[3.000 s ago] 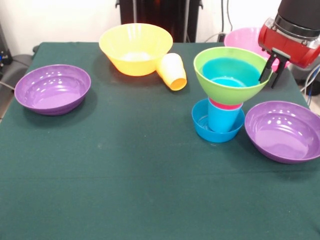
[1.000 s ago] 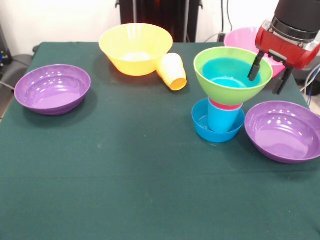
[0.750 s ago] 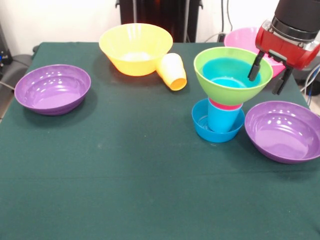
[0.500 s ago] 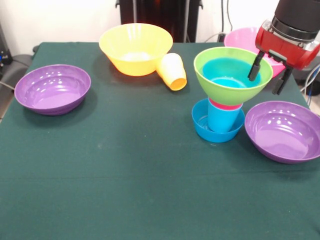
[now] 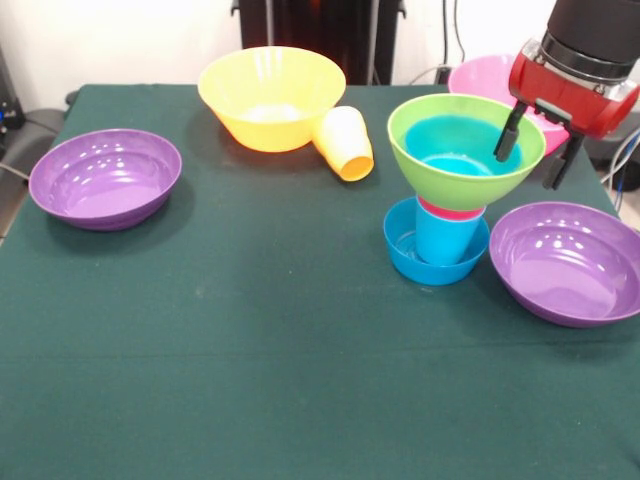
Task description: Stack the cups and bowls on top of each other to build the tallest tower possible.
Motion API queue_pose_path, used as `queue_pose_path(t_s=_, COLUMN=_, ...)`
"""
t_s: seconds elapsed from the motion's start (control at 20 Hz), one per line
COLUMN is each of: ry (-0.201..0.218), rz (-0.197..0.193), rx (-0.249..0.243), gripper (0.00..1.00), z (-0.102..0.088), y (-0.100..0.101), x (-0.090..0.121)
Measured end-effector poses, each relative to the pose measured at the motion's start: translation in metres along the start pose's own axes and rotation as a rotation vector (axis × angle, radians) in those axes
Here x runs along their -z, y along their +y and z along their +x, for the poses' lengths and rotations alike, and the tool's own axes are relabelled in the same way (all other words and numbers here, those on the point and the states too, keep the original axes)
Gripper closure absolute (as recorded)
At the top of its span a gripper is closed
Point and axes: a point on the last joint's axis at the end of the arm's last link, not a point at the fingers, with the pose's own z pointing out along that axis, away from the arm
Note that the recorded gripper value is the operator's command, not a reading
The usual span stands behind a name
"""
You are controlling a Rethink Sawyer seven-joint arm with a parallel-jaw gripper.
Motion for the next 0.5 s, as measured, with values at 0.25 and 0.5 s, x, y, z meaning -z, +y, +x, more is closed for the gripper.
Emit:
queue_pose_path(t_s=0.25, ry=-0.005, rz=-0.012, rx=-0.012, gripper=0.0, z=-0.008, y=-0.001, x=0.008)
queue_pose_path(t_s=0.5, ry=-0.01, rz=-0.034, rx=-0.017, gripper=0.0, z=-0.011, y=0.001, x=0.023)
